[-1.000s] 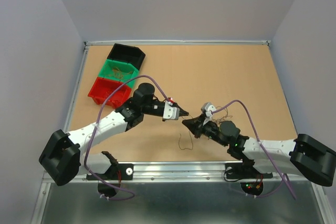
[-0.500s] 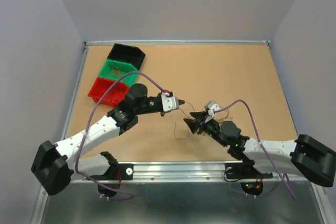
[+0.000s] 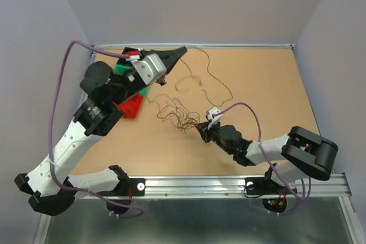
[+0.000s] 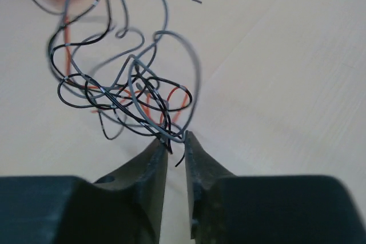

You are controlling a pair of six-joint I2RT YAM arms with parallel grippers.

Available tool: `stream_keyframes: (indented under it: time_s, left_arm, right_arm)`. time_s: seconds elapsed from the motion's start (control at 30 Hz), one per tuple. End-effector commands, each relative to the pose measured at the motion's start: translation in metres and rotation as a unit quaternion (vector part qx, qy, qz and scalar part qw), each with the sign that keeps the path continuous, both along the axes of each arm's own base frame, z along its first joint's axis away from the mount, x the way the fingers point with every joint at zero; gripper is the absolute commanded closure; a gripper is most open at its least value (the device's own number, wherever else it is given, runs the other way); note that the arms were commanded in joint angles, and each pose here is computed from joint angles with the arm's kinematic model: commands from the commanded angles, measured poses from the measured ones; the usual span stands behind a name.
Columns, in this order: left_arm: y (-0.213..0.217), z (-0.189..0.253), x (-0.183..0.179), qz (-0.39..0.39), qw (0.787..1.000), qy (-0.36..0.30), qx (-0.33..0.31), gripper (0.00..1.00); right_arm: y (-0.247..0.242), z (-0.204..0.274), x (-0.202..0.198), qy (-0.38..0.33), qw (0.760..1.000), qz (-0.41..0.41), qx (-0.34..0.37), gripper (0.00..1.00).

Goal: Untangle the cables

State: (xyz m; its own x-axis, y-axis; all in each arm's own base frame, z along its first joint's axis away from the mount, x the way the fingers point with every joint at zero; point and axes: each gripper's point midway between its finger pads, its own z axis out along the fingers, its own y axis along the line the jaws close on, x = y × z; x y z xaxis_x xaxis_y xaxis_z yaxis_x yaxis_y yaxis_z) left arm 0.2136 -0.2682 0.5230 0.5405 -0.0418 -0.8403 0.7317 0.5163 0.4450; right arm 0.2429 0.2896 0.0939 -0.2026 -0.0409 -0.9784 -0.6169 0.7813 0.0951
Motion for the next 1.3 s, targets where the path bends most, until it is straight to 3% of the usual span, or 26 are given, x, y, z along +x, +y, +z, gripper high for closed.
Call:
stream_keyframes:
  time_s: [0.0,0.03,0.17,0.27,0.4,0.53,0.77,1.0,1.27]
  left_arm:
    - [0.026,0.056,0.004,0.057,0.997,0.0,-0.049,1.0]
    - [0.03,0.061,0.004,0.064,0.996,-0.004,-0.054,1.0]
    - [0.051,0.078,0.018,0.13,0.987,-0.01,-0.089,1.0]
    - [0.09,0.093,0.039,0.234,0.96,0.006,-0.156,1.0]
    - [0.1,0.093,0.039,0.251,0.953,0.007,-0.168,1.0]
    - [0.101,0.063,0.052,0.289,0.949,0.017,-0.126,1.0]
    - [0.113,-0.032,0.075,0.349,0.935,0.029,-0.052,1.0]
    - [0.171,-0.087,0.105,0.416,0.905,0.067,-0.057,1.0]
    - [0.203,-0.158,0.117,0.405,0.91,0.092,-0.002,1.0]
  right_arm:
    - [0.014,0.019,0.02,-0.021,0.999,-0.026,0.024,0.9]
    - [0.015,0.021,0.023,-0.023,0.999,-0.032,0.027,0.99]
    - [0.004,0.019,0.024,-0.022,0.998,-0.05,0.029,1.0]
    - [-0.018,0.03,0.026,-0.026,0.994,-0.096,0.055,0.99]
    - [-0.055,0.047,0.021,-0.04,0.983,-0.152,0.09,1.0]
    - [-0.081,0.052,0.01,-0.052,0.979,-0.166,0.111,1.0]
    - [-0.107,0.074,-0.006,-0.076,0.972,-0.165,0.149,0.99]
    - [-0.116,0.077,-0.011,-0.078,0.97,-0.17,0.156,0.99]
    - [-0.114,0.077,-0.013,-0.075,0.971,-0.162,0.159,1.0]
